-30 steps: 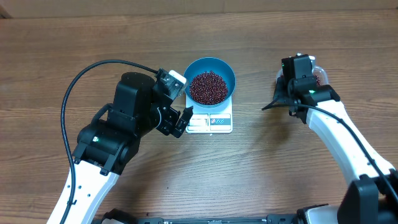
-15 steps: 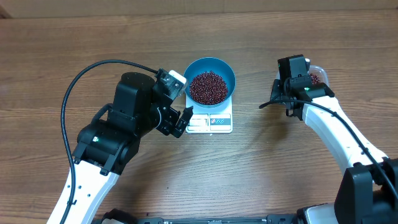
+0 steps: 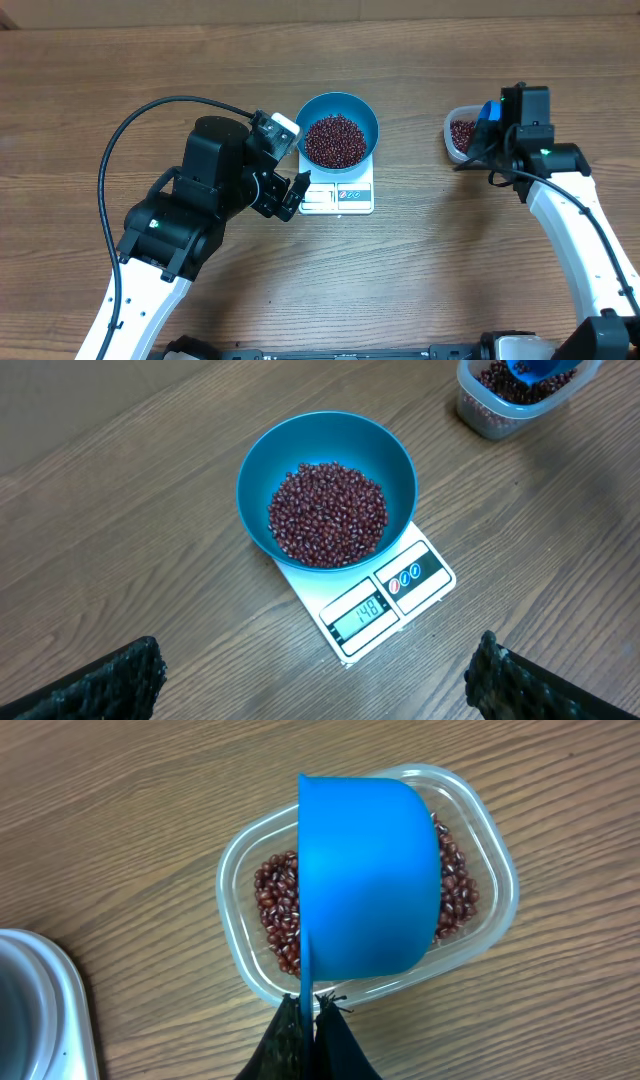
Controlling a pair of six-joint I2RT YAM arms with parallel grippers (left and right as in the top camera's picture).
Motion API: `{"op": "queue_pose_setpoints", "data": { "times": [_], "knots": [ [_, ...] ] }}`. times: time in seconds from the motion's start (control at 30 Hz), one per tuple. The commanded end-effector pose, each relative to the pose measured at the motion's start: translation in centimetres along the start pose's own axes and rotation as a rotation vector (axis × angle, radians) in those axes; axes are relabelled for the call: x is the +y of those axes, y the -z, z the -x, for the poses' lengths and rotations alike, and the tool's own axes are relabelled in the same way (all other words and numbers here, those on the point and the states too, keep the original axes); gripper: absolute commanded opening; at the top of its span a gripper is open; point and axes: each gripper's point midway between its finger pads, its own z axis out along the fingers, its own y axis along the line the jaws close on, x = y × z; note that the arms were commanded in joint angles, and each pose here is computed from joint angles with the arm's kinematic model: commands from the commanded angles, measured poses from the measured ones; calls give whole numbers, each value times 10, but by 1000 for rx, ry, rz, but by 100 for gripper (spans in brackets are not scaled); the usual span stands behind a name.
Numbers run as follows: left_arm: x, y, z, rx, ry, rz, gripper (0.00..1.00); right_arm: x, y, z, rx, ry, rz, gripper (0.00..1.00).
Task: Scoop item into bowl and weigh 150g on scale
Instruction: 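Dip the scoop into the tub and pick up a few beans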
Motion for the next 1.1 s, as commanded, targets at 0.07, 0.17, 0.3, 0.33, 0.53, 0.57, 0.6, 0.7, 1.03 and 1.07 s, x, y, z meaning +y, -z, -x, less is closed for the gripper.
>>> {"op": "queue_pose_setpoints", "data": {
  "times": [0.07,0.17,0.3,0.33,0.53,0.57,0.6,0.7,1.03,1.07],
  "knots": [
    [0,1,1,-5,14,-6,100,14,11,13,-1,-56,175,4],
    [0,1,2,-6,14,-6,100,17,13,16,5,-68,244,4],
    [0,1,1,-5,14,-6,99,37,22,24,-34,72,386,4],
    [0,1,1,-5,14,-6,99,40,24,25,-46,101,405,4],
    [0,1,1,-5,14,-6,99,45,34,33,-121,260,428,4],
    [0,1,1,-5,14,-6,100,46,35,33,-127,280,430,4],
    [0,1,2,-6,14,-6,100,48,37,33,-135,317,443,4],
    [0,1,2,-6,14,-6,100,55,40,31,-150,396,482,4],
    [0,1,2,-6,14,-6,100,45,35,30,-172,540,412,4],
    [0,1,2,-6,14,-6,99,42,34,30,-167,538,393,4]
  ]
}}
